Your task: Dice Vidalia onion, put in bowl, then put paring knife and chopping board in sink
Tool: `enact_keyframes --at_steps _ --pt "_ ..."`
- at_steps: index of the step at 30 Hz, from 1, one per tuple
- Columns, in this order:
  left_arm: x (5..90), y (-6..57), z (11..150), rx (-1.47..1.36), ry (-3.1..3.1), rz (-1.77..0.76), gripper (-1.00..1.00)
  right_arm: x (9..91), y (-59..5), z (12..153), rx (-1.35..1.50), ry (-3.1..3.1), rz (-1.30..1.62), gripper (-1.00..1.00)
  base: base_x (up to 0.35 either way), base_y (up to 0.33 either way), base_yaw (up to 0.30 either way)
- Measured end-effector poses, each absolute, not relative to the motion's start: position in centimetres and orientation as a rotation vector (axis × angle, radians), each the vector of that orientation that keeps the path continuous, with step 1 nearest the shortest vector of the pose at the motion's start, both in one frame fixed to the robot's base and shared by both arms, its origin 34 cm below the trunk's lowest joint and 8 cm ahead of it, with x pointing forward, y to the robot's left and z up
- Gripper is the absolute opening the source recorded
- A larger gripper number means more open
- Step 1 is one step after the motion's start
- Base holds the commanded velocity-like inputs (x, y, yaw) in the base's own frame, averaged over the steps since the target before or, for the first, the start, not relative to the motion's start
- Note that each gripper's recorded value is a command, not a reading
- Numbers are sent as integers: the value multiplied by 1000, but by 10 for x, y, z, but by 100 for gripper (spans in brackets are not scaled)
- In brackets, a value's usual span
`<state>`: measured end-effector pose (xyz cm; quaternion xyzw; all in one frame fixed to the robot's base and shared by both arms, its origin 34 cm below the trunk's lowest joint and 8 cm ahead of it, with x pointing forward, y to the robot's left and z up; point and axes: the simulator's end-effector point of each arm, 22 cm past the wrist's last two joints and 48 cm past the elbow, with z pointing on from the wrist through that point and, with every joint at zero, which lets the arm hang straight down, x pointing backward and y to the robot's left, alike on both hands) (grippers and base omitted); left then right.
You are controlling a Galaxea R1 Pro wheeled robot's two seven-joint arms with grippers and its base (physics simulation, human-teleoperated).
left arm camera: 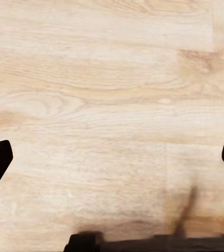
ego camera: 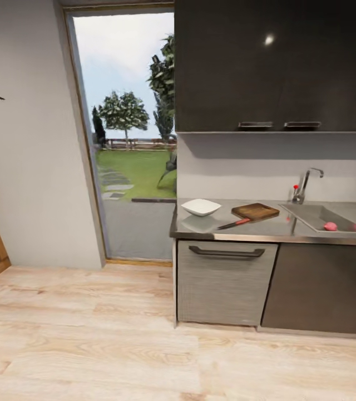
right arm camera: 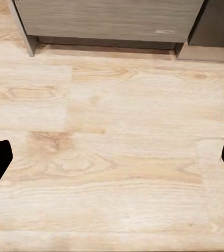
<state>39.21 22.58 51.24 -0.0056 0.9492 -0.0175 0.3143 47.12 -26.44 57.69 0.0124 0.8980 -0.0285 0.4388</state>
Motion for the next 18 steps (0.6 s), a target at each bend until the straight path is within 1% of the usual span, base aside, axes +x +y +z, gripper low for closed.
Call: enact_keyframes --at_steps 13,18 --pt "395 226 515 -14 2491 -45 100 474 -264 581 31 2220 -70 100 0 -319 -195" --pt "396 227 516 -15 2486 -43 100 475 -263 582 32 2217 -68 100 38 -325 -73"
